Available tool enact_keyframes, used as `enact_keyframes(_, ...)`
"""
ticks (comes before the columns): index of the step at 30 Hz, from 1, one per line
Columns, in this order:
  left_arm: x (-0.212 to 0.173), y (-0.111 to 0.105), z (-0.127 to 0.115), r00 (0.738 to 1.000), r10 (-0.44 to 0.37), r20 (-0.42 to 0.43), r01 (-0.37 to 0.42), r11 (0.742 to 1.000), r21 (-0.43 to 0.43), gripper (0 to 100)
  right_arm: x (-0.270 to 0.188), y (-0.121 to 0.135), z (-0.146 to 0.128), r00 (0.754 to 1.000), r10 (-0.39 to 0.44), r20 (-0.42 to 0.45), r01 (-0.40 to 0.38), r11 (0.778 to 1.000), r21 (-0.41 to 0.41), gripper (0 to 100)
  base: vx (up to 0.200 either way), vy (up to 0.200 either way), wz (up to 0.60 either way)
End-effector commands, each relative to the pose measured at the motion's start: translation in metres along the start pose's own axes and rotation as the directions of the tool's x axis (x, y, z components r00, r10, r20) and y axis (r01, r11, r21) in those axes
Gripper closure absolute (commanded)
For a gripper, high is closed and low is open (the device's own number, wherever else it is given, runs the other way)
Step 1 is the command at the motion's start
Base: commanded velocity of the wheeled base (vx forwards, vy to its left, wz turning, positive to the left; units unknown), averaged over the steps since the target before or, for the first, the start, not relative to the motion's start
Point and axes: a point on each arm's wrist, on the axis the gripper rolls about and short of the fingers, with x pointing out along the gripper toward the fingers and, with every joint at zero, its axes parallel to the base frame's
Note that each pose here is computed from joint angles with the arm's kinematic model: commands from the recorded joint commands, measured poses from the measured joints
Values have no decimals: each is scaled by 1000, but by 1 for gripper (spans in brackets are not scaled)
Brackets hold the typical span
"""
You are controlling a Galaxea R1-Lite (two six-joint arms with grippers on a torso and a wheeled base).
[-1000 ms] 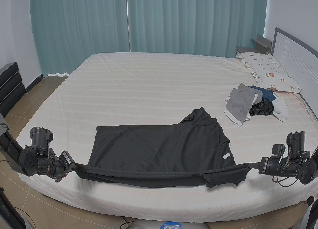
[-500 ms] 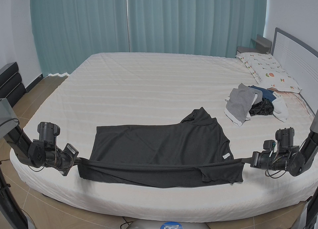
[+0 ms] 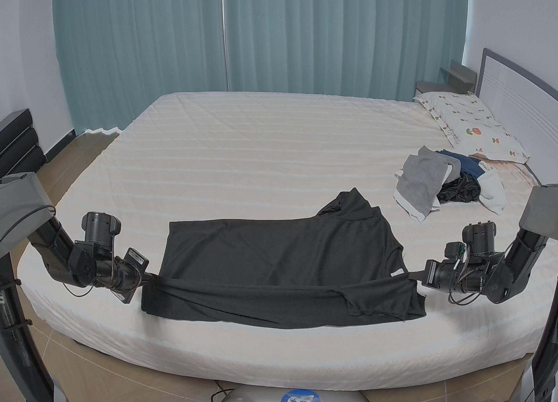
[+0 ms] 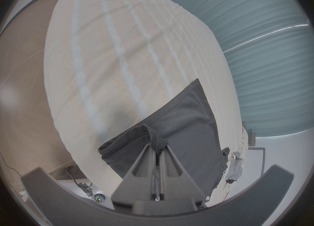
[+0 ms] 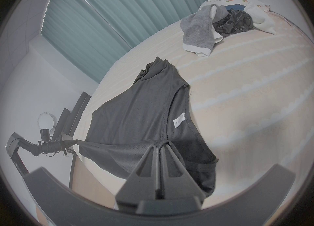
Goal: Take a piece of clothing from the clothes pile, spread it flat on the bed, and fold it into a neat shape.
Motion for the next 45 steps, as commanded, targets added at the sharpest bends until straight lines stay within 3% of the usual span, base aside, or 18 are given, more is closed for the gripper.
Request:
enact_keyframes(1,7,-1,1,1000,5,-4,-5,1000,-3,100,13,-3,-4,1000,-6,-15,6,1000,0,100,0,0,0)
enact_keyframes(5,10,-1,1,1000,17,14,-17,1000,-4,100,25,-7,1,997,-62,49,62,998,7,100,0,0,0)
enact_keyframes(10,11,-1,-2,999,27,17,-27,1000,5,100,21,-6,9,990,-37,134,28,998,64,100,0,0,0)
enact_keyframes(18,2,-4,-2,1000,16,25,-16,1000,7,100,8,-7,12,983,-32,179,20,997,71,100,0,0,0)
enact_keyframes(25,-15,-13,0,998,-31,49,31,999,7,100,9,-7,8,986,-33,166,21,997,72,100,0,0,0)
enact_keyframes(45,22,-6,-1,999,31,37,-31,999,7,100,51,-20,-3,993,-42,115,34,997,73,100,0,0,0)
